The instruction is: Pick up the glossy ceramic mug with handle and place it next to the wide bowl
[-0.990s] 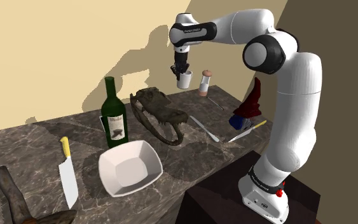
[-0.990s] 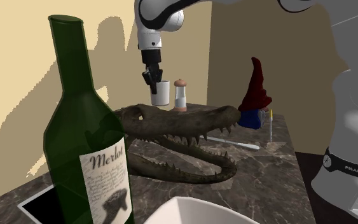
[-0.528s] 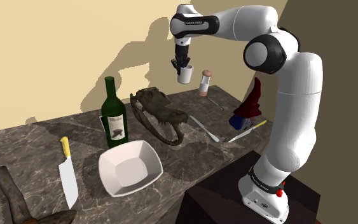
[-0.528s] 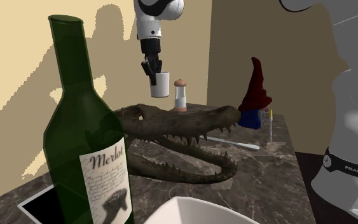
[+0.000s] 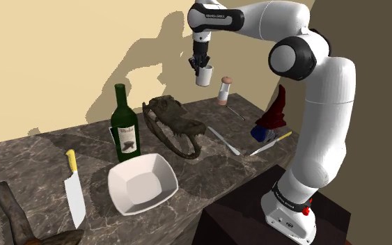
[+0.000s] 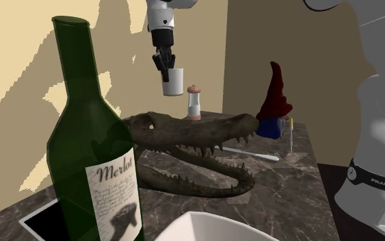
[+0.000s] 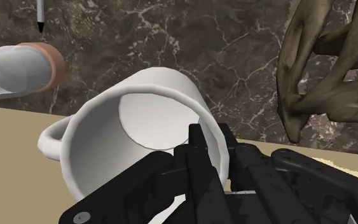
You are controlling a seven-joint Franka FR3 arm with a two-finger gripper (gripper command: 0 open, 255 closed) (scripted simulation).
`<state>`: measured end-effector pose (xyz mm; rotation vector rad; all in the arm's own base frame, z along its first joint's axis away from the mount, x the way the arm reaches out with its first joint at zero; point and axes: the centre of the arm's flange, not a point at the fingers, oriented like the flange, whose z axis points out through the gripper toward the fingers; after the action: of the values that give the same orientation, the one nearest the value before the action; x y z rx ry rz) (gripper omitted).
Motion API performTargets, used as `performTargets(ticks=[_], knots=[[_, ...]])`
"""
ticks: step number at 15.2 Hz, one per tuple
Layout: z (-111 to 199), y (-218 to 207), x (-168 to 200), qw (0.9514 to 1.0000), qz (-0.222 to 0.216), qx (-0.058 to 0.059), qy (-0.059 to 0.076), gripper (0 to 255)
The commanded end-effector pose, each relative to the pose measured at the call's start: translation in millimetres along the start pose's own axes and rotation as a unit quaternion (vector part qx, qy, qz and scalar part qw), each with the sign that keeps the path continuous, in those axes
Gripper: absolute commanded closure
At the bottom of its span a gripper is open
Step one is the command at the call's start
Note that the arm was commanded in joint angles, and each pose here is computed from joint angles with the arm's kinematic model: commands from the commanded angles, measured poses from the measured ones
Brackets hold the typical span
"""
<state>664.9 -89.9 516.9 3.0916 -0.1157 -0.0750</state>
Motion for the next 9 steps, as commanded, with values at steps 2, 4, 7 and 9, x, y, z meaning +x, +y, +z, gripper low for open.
performTargets(ticks=[2, 4, 7, 9], knots=[[-3, -21, -26, 1.0, 0.0, 0.0, 0.0, 255], [-3, -37, -47, 1.0, 0.0, 0.0, 0.0, 255], [-3, -62, -78, 1.0, 0.0, 0.0, 0.0, 255], [-3, -78, -99, 1.0, 0.0, 0.0, 0.0, 255]])
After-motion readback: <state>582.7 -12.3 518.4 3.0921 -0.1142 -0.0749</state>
